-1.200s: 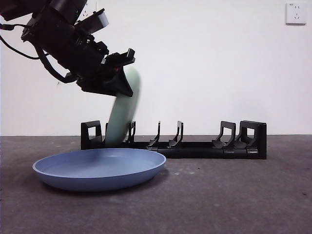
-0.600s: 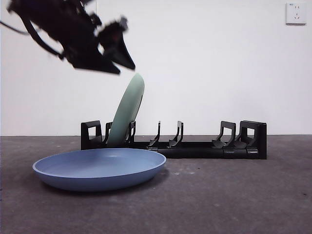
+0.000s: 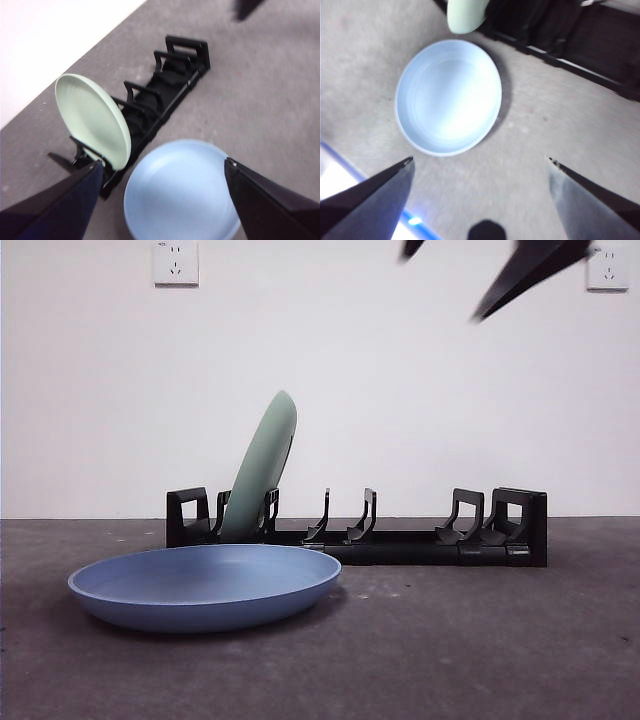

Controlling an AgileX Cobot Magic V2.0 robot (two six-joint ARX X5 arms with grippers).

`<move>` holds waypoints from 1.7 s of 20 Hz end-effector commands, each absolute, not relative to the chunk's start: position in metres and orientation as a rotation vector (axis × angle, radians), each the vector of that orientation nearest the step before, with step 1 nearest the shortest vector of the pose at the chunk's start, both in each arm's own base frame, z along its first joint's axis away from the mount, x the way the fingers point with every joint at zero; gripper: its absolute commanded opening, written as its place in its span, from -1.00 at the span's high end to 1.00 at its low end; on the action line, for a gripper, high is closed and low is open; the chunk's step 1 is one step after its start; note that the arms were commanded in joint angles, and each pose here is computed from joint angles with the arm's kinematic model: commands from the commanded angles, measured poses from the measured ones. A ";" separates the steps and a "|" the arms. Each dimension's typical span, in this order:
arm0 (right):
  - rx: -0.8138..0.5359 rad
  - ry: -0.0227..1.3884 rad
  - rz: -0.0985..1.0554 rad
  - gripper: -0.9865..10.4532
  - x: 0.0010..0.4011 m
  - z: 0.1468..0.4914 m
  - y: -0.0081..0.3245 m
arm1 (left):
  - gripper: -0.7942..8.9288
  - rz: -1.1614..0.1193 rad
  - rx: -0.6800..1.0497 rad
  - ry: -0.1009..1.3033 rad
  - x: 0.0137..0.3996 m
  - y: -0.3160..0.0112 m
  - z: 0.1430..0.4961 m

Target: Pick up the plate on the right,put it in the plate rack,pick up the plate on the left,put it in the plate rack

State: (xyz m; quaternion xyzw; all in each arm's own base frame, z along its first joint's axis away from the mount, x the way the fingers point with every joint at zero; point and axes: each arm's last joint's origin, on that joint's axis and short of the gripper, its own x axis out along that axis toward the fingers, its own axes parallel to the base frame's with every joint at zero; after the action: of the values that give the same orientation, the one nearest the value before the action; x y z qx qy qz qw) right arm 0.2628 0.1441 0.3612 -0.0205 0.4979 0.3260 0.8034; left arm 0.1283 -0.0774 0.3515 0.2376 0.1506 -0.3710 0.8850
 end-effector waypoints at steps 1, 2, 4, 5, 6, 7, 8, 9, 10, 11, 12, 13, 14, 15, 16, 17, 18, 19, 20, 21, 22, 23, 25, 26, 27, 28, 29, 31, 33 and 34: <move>-0.096 1.150 0.656 0.06 0.282 0.327 0.173 | -0.02 -0.746 0.582 0.326 0.111 -0.068 0.351; -0.116 1.177 0.644 0.06 0.288 0.314 0.182 | -0.02 -0.733 0.593 0.338 0.106 -0.065 0.350; -0.135 1.239 0.642 0.06 0.302 0.283 0.201 | -0.02 -0.730 0.614 0.352 0.097 -0.061 0.349; -0.138 1.270 0.639 0.06 0.307 0.268 0.211 | -0.02 -0.731 0.623 0.356 0.094 -0.059 0.349; -0.146 1.288 0.634 0.06 0.312 0.255 0.217 | -0.02 -0.734 0.626 0.363 0.093 -0.058 0.348; -0.159 1.305 0.611 0.06 0.317 0.241 0.223 | -0.02 -0.740 0.630 0.371 0.092 -0.058 0.347; -0.165 1.318 0.595 0.06 0.320 0.230 0.228 | -0.02 -0.745 0.639 0.377 0.091 -0.058 0.347; -0.172 1.334 0.591 0.06 0.323 0.219 0.233 | -0.02 -0.752 0.650 0.381 0.091 -0.058 0.346; -0.176 1.345 0.581 0.06 0.325 0.210 0.237 | -0.02 -0.756 0.657 0.379 0.091 -0.059 0.346; -0.174 1.358 0.572 0.06 0.327 0.200 0.241 | -0.02 -0.759 0.665 0.377 0.091 -0.059 0.346; -0.172 1.366 0.567 0.06 0.329 0.195 0.243 | -0.02 -0.763 0.675 0.377 0.092 -0.059 0.345; -0.170 1.376 0.560 0.06 0.331 0.188 0.244 | -0.02 -0.766 0.685 0.375 0.092 -0.059 0.345; -0.171 1.382 0.554 0.06 0.331 0.183 0.246 | -0.02 -0.768 0.690 0.377 0.093 -0.060 0.345; -0.170 1.387 0.545 0.07 0.331 0.181 0.247 | -0.02 -0.769 0.692 0.379 0.093 -0.060 0.345; -0.170 1.393 0.542 0.07 0.332 0.178 0.247 | -0.02 -0.770 0.693 0.382 0.093 -0.060 0.344; -0.175 1.396 0.536 0.12 0.332 0.176 0.248 | -0.02 -0.771 0.694 0.387 0.094 -0.061 0.344; -0.183 1.407 0.530 0.27 0.332 0.171 0.249 | -0.02 -0.776 0.706 0.395 0.095 -0.061 0.343; -0.187 1.417 0.529 0.37 0.332 0.167 0.250 | -0.02 -0.784 0.723 0.407 0.095 -0.062 0.341; -0.188 1.422 0.528 0.44 0.332 0.165 0.250 | -0.02 -0.787 0.728 0.414 0.096 -0.062 0.341; -0.190 1.421 0.529 0.59 0.332 0.165 0.251 | -0.02 -0.792 0.731 0.415 0.097 -0.063 0.340; -0.193 1.413 0.537 0.79 0.331 0.165 0.253 | -0.02 -0.798 0.735 0.414 0.097 -0.064 0.340; -0.193 1.403 0.546 0.85 0.331 0.165 0.255 | -0.02 -0.799 0.745 0.413 0.097 -0.065 0.340; -0.193 1.399 0.548 0.85 0.331 0.166 0.256 | -0.06 -0.798 0.773 0.423 0.098 -0.067 0.339; -0.194 1.400 0.548 0.85 0.331 0.166 0.256 | -0.09 -0.803 0.786 0.431 0.099 -0.069 0.337; -0.194 1.399 0.549 0.85 0.330 0.166 0.256 | -0.09 -0.815 0.808 0.440 0.100 -0.071 0.336; -0.189 1.401 0.556 0.85 0.330 0.168 0.256 | -0.09 -0.833 0.826 0.449 0.100 -0.073 0.334; -0.187 1.397 0.560 0.85 0.329 0.172 0.255 | -0.09 -0.844 0.835 0.457 0.101 -0.076 0.333; -0.187 1.363 0.576 0.85 0.326 0.187 0.253 | -0.09 -0.856 0.863 0.467 0.103 -0.082 0.331; -0.186 1.323 0.595 0.85 0.321 0.208 0.250 | -0.09 -0.868 0.904 0.471 0.104 -0.087 0.329; -0.182 1.305 0.600 0.85 0.318 0.219 0.247 | -0.09 -0.871 0.930 0.471 0.104 -0.090 0.328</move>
State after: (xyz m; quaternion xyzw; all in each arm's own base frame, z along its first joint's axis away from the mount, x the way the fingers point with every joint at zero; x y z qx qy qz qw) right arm 0.3200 0.2463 0.2174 -0.0768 0.6024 0.2661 0.7486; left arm 0.1041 -0.0893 0.3280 0.4215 0.2221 -0.4006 0.7827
